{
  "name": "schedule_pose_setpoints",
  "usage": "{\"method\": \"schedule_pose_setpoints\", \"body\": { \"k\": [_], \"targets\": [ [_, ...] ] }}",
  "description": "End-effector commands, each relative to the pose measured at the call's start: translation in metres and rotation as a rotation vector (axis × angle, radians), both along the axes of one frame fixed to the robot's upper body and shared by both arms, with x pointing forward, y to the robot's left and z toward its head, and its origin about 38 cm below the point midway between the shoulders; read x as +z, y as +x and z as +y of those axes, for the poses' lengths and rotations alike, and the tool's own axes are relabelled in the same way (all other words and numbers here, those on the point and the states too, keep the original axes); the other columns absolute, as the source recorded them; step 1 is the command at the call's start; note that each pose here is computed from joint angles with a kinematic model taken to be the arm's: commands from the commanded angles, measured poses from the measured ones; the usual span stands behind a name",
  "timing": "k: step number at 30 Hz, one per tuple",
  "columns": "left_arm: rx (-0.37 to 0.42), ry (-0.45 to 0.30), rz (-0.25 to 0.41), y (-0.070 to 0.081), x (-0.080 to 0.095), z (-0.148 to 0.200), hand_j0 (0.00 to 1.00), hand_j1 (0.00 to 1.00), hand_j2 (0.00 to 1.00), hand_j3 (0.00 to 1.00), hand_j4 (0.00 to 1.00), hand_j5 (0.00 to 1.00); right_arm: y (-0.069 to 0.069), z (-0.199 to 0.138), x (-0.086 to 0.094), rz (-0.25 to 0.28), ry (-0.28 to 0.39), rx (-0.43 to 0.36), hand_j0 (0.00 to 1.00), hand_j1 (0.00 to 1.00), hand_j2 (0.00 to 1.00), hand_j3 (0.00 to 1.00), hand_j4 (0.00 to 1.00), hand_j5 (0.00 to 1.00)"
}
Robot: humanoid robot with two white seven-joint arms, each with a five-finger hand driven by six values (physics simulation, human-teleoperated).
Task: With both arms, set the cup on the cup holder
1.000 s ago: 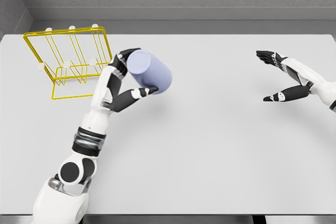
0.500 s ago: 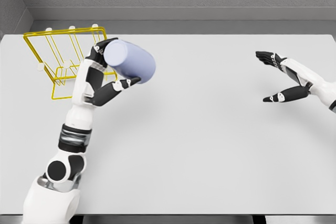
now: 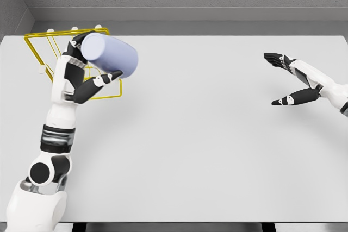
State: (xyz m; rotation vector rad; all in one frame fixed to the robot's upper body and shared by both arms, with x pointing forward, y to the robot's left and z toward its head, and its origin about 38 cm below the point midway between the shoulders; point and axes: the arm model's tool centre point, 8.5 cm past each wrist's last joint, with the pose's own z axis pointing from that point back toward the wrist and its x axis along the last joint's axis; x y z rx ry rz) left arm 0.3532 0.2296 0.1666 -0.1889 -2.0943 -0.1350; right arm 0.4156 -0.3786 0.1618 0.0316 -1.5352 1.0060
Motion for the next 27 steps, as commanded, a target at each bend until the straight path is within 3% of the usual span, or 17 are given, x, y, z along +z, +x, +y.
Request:
{"method": "schedule_pose_setpoints", "body": {
  "k": [1,11,27],
  "targets": [
    [0.009,0.0,0.017,0.001,-0.001,0.003,0.65,0.65,0.65,0.65,0.65,0.65,0.0,0.0,0.0,0.001,0.005,-0.001,1.0,1.0,1.0,1.0,1.0,1.0],
    [0.033,0.013,0.079,0.007,-0.003,0.011,0.65,0.65,0.65,0.65,0.65,0.65,0.001,-0.001,0.002,-0.001,0.004,-0.001,1.0,1.0,1.0,1.0,1.0,1.0],
    [0.087,0.054,0.081,0.012,0.003,0.034,0.65,0.65,0.65,0.65,0.65,0.65,0.006,0.003,0.001,0.005,-0.001,0.006,1.0,1.0,1.0,1.0,1.0,1.0]
  ]
}}
